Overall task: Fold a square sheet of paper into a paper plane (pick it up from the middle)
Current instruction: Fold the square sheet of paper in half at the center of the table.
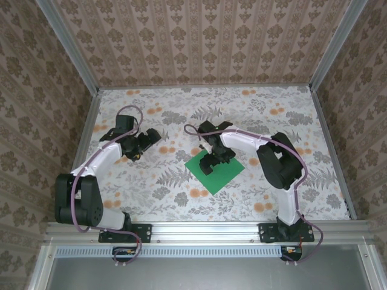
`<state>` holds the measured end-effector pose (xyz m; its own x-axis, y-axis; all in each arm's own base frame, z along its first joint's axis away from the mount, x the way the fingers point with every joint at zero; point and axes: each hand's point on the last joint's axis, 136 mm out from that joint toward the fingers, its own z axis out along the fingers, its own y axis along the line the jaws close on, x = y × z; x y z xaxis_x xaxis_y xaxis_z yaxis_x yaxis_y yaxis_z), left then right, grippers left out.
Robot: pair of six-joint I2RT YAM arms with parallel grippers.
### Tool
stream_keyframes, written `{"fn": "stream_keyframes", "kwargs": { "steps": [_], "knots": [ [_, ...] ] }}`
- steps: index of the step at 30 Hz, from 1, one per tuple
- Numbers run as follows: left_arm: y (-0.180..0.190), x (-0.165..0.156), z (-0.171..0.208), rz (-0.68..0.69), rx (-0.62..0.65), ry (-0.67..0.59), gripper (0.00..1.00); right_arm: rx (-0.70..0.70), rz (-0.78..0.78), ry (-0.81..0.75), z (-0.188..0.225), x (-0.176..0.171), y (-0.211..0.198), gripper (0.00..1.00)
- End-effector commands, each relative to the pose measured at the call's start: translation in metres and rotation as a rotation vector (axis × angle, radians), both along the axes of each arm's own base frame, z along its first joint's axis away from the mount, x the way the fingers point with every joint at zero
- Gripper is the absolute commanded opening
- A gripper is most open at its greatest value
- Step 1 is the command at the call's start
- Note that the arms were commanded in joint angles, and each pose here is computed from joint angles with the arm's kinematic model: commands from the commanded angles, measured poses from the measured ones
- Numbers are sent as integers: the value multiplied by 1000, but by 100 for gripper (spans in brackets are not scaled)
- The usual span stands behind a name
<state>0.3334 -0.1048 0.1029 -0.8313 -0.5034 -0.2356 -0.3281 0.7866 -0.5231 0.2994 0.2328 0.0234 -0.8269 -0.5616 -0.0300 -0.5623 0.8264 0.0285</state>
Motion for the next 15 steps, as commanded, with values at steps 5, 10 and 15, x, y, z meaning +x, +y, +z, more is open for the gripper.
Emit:
{"fn": "stream_keyframes", "kwargs": {
  "steps": [5, 10, 15],
  "knots": [
    [-2, -1, 0, -3, -24, 13, 100, -131, -20, 45, -26, -6, -17, 95],
    [-2, -1, 1, -6, -20, 14, 100, -183, -31, 79, -46, -15, -28, 94],
    [-1, 0, 2, -2, -17, 16, 100, -236, -40, 93, -59, -19, -38, 92]
  ]
}}
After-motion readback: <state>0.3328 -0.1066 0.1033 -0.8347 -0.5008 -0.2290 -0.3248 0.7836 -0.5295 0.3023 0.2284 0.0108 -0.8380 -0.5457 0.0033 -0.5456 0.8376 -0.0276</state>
